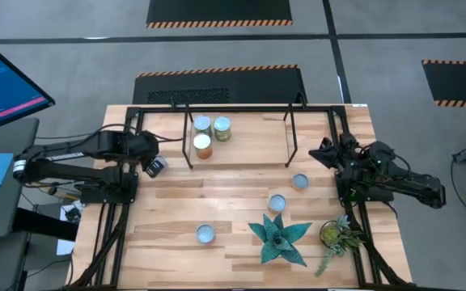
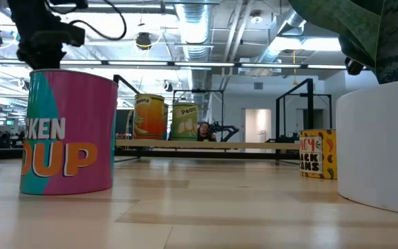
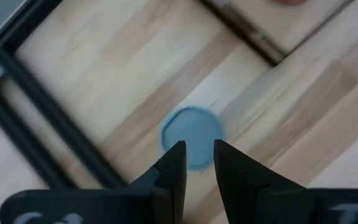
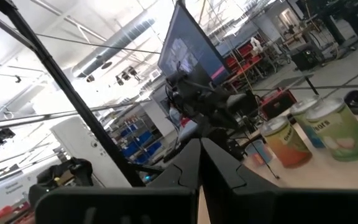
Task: Pick and place cans onto a shelf
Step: Put the canned corn on the shelf
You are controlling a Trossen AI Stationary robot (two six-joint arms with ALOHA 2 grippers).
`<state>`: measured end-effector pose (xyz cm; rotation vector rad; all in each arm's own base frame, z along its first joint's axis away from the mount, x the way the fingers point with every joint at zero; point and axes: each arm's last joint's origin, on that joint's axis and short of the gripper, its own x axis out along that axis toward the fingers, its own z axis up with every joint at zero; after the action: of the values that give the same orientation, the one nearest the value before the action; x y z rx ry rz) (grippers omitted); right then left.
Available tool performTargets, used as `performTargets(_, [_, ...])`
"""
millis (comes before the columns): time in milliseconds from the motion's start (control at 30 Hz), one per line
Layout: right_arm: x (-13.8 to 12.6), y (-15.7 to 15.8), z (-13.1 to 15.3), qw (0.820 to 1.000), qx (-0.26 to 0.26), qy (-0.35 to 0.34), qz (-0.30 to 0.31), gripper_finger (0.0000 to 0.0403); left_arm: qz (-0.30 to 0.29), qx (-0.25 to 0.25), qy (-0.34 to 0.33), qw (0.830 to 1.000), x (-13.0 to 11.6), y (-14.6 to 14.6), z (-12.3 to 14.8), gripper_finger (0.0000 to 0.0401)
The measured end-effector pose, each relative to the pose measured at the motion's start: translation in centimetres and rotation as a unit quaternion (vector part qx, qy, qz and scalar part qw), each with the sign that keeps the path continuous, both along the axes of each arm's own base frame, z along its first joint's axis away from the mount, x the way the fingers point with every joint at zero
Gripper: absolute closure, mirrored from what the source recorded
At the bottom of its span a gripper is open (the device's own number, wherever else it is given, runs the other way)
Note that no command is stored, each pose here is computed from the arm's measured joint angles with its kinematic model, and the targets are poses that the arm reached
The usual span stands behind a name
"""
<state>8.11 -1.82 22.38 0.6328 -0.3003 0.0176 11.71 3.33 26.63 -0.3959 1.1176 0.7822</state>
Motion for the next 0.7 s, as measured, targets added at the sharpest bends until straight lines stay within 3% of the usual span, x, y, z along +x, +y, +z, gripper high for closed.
performTargets(233, [0.0, 0.0, -0.1, 1.0, 0.001, 0.004, 0.0, 0.0365, 0.025, -0.038, 0.041, 0.998, 1.4, 1.5, -1.2, 0.033])
performTargets(500, [0.0, 0.0, -0.1, 1.0, 0.001, 0.005, 0.005, 0.0365, 0.003, -0.114, 0.108, 0.988, 2.7, 4.8, -3.4, 0.033])
performTargets(700, [0.0, 0.2, -0.1, 1.0, 0.004, 0.006, 0.027, 0.0365, -0.017, -0.131, 0.113, 0.985, 3.0, 6.7, -4.4, 0.033])
